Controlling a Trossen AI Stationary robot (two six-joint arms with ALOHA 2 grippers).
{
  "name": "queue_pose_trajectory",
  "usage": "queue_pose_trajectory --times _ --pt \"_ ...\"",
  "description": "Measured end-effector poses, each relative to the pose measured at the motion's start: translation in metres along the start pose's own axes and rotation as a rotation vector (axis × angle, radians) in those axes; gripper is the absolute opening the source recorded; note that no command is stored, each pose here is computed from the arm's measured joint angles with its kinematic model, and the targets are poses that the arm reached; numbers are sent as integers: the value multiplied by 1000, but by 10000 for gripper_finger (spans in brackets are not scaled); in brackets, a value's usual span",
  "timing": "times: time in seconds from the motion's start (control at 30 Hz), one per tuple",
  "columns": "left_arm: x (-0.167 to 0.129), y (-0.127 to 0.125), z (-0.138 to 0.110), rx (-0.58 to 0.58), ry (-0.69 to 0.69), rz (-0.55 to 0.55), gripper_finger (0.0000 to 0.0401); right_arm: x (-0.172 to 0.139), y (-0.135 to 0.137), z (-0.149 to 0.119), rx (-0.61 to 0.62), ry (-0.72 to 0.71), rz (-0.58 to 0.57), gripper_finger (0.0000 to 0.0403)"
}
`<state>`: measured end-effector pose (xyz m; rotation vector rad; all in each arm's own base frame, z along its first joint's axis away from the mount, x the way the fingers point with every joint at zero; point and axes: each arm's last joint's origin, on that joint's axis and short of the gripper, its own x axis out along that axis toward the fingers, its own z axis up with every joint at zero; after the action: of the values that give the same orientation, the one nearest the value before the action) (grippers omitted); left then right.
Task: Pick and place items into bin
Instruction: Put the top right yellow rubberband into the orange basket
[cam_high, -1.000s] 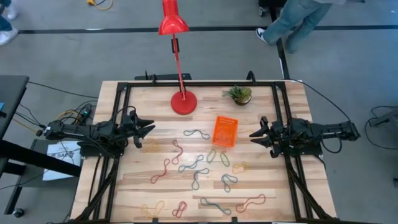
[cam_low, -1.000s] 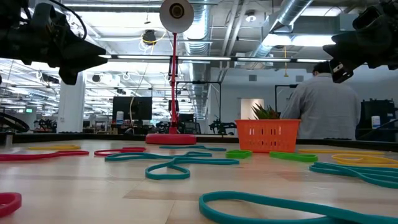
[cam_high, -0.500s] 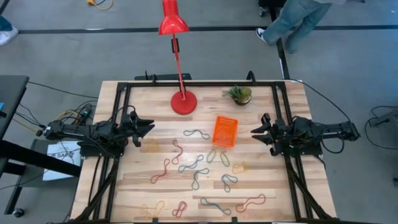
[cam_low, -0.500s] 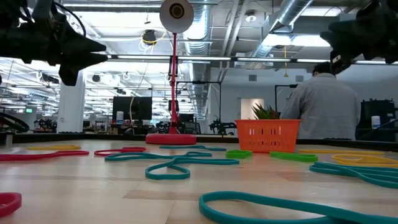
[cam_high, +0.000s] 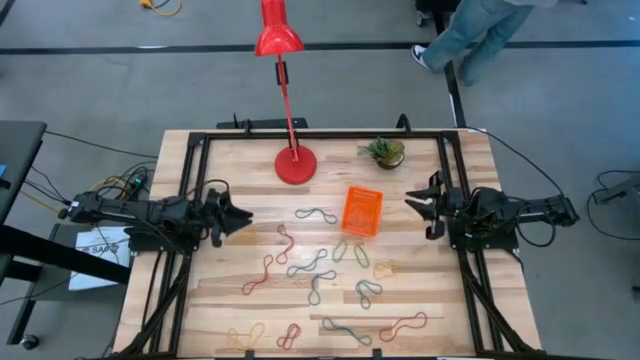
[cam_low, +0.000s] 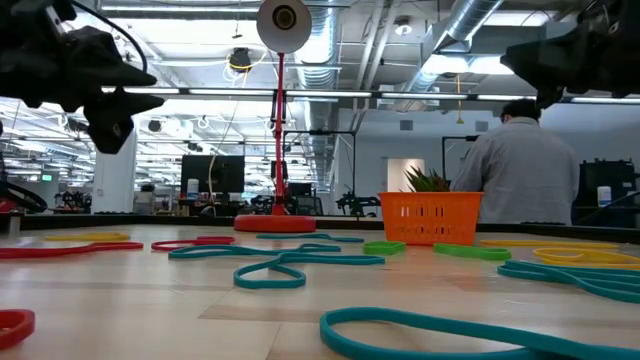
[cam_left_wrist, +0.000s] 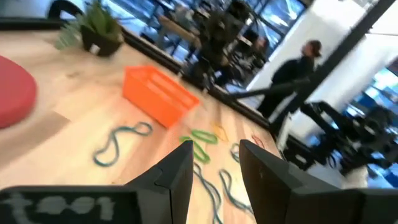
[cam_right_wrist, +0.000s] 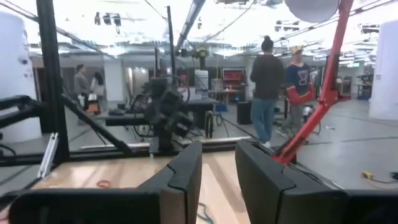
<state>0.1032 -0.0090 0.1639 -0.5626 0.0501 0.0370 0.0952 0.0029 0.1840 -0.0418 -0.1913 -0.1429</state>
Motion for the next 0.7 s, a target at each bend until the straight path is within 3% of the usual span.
queue_pose_trajectory --times 0.17,0.3,0.43,0.57,0.7 --pt "2 1 -2 -31 33 4 121 0 -3 -2 -58 26 -118 92" --pt "3 2 -3 42 35 23 121 0 -5 -2 -35 35 -169 92" --pt "4 5 -2 52 -29 149 121 -1 -6 2 -52 -2 -218 92" --pt "5 11 0 -23 -137 335 121 -1 -9 0 -48 24 -276 92" --pt "7 13 -2 -14 -132 385 121 -1 -12 -12 51 117 -311 92"
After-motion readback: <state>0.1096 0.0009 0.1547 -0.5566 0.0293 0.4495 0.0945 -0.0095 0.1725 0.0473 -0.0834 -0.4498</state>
